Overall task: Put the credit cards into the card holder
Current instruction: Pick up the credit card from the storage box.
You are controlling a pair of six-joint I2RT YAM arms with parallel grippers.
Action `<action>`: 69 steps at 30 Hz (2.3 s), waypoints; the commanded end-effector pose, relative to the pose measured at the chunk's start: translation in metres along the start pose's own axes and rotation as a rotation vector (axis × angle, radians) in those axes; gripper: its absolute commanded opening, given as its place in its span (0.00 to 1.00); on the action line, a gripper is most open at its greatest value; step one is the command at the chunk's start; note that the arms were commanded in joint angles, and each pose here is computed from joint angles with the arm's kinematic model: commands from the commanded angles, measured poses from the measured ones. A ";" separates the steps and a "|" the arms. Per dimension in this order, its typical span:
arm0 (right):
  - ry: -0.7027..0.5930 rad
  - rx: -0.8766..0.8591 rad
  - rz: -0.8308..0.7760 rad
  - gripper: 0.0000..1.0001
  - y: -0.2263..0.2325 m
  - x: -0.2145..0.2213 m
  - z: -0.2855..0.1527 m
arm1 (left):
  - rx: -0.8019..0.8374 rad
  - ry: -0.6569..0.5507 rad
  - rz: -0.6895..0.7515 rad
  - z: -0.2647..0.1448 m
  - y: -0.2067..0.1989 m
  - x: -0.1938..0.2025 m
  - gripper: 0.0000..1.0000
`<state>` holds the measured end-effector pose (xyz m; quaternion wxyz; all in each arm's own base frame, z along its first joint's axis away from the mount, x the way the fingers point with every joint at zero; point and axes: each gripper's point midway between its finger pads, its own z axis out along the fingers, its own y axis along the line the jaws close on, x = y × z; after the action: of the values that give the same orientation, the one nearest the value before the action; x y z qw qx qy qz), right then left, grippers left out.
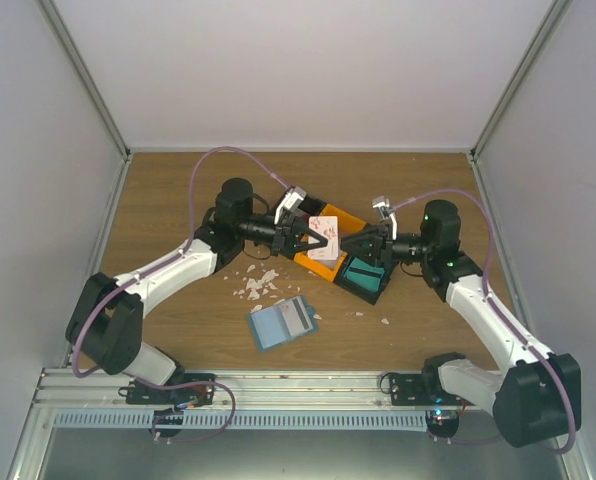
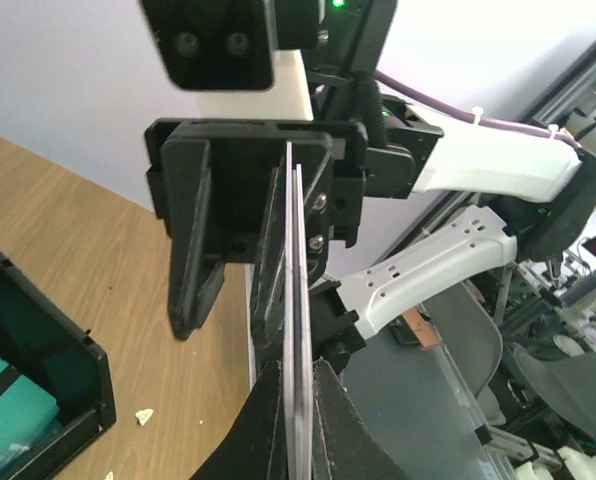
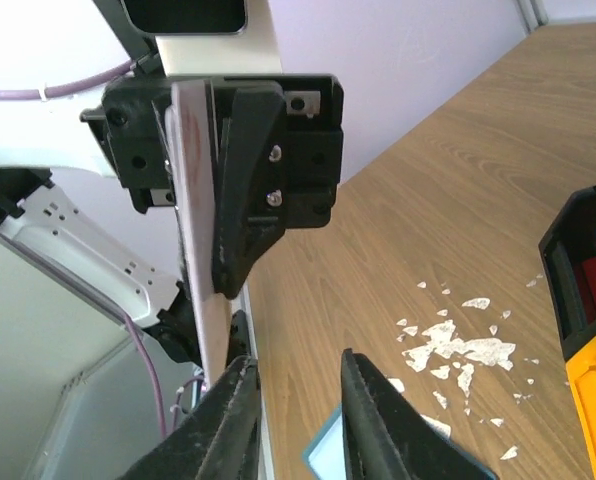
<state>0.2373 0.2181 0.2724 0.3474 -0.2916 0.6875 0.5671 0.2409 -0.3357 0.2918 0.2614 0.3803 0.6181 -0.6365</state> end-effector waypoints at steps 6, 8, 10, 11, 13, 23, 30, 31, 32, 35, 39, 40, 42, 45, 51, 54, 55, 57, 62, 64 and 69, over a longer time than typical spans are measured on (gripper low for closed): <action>0.018 -0.070 -0.121 0.42 0.030 -0.002 0.007 | 0.004 -0.010 0.085 -0.005 -0.011 -0.019 0.00; 0.014 -0.061 -0.124 0.42 0.030 -0.001 0.006 | -0.002 -0.012 0.078 -0.005 -0.009 -0.019 0.00; 0.014 -0.050 -0.119 0.41 0.028 -0.001 0.006 | -0.004 -0.013 0.073 -0.006 -0.008 -0.019 0.00; 0.012 -0.039 -0.116 0.40 0.026 -0.001 0.006 | -0.006 -0.014 0.071 -0.006 -0.007 -0.019 0.00; 0.007 -0.019 -0.114 0.36 0.022 -0.002 0.007 | -0.024 -0.021 0.067 -0.008 -0.005 -0.021 0.00; 0.012 -0.047 -0.129 0.38 0.028 -0.002 0.008 | -0.033 -0.032 0.051 -0.013 -0.002 -0.020 0.00; 0.034 -0.033 -0.102 0.38 0.020 -0.001 0.014 | 0.013 -0.014 0.060 -0.013 -0.010 -0.017 0.00; 0.036 -0.031 -0.100 0.36 0.019 0.000 0.014 | 0.015 -0.013 0.062 -0.013 -0.011 -0.017 0.00; 0.035 -0.030 -0.101 0.34 0.019 -0.001 0.015 | 0.018 -0.012 0.066 -0.013 -0.012 -0.016 0.00; 0.035 -0.026 -0.097 0.28 0.017 -0.002 0.015 | 0.028 -0.007 0.078 -0.013 -0.016 -0.014 0.00; 0.039 -0.027 -0.093 0.25 0.015 -0.002 0.017 | 0.041 -0.001 0.089 -0.013 -0.019 -0.013 0.00; 0.044 -0.024 -0.084 0.25 0.014 -0.001 0.017 | 0.047 0.003 0.089 -0.013 -0.020 -0.012 0.00; 0.050 -0.021 -0.076 0.25 0.013 -0.001 0.018 | 0.055 0.007 0.094 -0.012 -0.022 -0.011 0.00; 0.056 -0.008 -0.065 0.25 0.009 0.001 0.019 | 0.059 0.010 0.095 -0.011 -0.023 -0.010 0.00; 0.056 -0.002 -0.074 0.26 0.011 0.000 0.019 | 0.039 0.004 0.087 -0.010 -0.019 -0.012 0.00; 0.042 0.003 -0.107 0.32 0.016 -0.002 0.016 | -0.014 -0.004 0.075 -0.010 -0.009 -0.014 0.00; 0.034 0.005 -0.119 0.35 0.019 -0.004 0.015 | -0.029 -0.007 0.067 -0.011 -0.005 -0.014 0.00; 0.020 0.007 -0.147 0.43 0.025 -0.006 0.012 | -0.048 -0.015 0.060 -0.013 -0.002 -0.016 0.00; 0.003 -0.004 -0.191 0.52 0.035 -0.010 0.008 | -0.050 -0.014 0.051 -0.014 0.001 -0.015 0.00; 0.012 -0.007 -0.178 0.52 0.034 -0.009 0.009 | -0.044 -0.013 0.052 -0.014 0.000 -0.014 0.00; 0.029 -0.005 -0.143 0.46 0.025 -0.005 0.013 | -0.020 -0.007 0.059 -0.014 -0.006 -0.013 0.00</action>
<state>0.2226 0.2322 0.2865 0.3785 -0.3369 0.6768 0.5340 0.2468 -0.3246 0.2979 0.2688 0.3807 0.6265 -0.6248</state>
